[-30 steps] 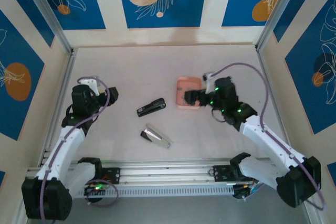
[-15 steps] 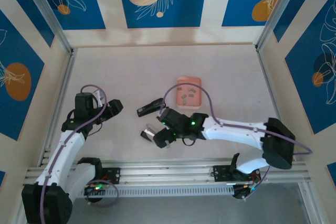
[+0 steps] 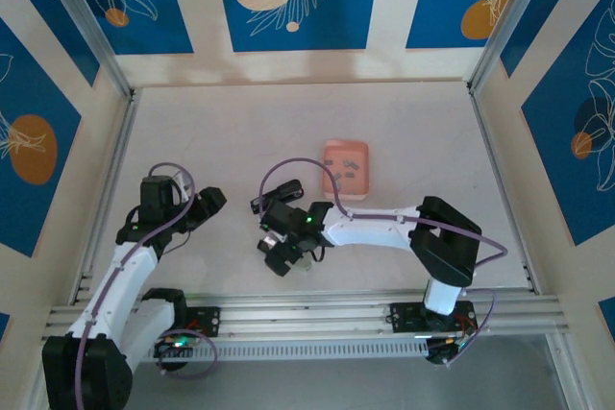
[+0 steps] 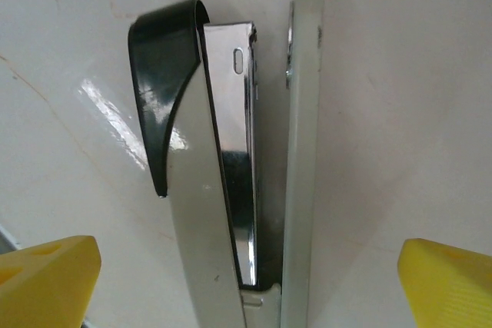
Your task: Load the staples into the stapler
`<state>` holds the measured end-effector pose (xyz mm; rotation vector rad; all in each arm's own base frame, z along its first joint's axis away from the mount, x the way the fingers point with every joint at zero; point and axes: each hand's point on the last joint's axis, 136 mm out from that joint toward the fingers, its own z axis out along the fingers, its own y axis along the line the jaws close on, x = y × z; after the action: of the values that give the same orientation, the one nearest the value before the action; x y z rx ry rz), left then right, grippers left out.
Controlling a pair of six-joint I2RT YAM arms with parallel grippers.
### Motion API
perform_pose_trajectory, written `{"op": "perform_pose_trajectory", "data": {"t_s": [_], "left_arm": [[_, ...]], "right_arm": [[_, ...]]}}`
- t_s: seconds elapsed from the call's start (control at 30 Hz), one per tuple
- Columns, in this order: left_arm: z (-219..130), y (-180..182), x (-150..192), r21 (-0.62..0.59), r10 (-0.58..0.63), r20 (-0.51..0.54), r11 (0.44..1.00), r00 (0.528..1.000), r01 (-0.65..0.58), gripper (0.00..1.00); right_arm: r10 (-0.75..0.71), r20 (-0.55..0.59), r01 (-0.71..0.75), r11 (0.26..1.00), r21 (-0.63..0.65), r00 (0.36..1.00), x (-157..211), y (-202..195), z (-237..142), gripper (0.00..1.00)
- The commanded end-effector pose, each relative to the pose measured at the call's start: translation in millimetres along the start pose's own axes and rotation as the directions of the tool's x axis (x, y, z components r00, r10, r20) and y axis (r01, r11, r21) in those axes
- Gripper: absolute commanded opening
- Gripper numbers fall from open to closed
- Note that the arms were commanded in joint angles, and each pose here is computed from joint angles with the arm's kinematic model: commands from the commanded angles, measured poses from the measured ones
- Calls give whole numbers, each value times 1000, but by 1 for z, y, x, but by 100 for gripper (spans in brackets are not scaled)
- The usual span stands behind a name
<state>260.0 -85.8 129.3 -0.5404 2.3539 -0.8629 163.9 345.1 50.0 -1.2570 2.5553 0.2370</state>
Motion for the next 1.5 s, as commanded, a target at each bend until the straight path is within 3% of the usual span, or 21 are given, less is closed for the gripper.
{"op": "perform_pose_trajectory", "data": {"t_s": [0.0, 0.23, 0.37, 0.5, 0.63, 0.8, 0.9, 1.07, 1.27, 1.47], "left_arm": [[2, 0, -1, 21, -31, 12, 999, 999, 31, 68], [3, 0, 0, 30, -31, 6, 999, 999, 31, 67], [5, 1, 1, 30, -32, 6, 999, 999, 32, 67], [5, 4, 3, 18, -37, 3, 999, 999, 37, 66], [3, 2, 4, 25, -30, -1, 999, 1000, 30, 65], [0, -11, 0, 84, -11, 9, 996, 1000, 10, 65], [-3, -25, -2, 156, 4, 20, 988, 1000, -7, 65], [-7, -49, 0, 304, 28, 34, 952, 999, -37, 64], [-17, -81, 5, 450, 127, 58, 882, 990, -139, 60], [-22, -104, 11, 489, 266, 121, 822, 956, -291, 61]], "right_arm": [[-80, -4, 80, 996, -27, 997, -7, 8, 3, 99], [-128, -37, 125, 989, -72, 991, -5, 13, 24, 98], [-124, -52, 118, 987, -106, 991, -4, 12, 30, 85], [-97, -33, 95, 994, -62, 995, -2, 3, 37, 72], [-72, 35, 74, 997, -39, 997, -5, -2, 31, 60], [6, 219, 2, 999, -34, 976, -22, -8, 6, 49], [114, 357, -103, 993, -48, 927, -36, -16, -15, 44], [307, 528, -274, 951, -143, 792, -53, -29, -41, 37], [428, 622, -353, 902, -248, 656, -66, -38, -59, 36], [450, 669, -346, 891, -293, 591, -80, -40, -75, 35]]}}
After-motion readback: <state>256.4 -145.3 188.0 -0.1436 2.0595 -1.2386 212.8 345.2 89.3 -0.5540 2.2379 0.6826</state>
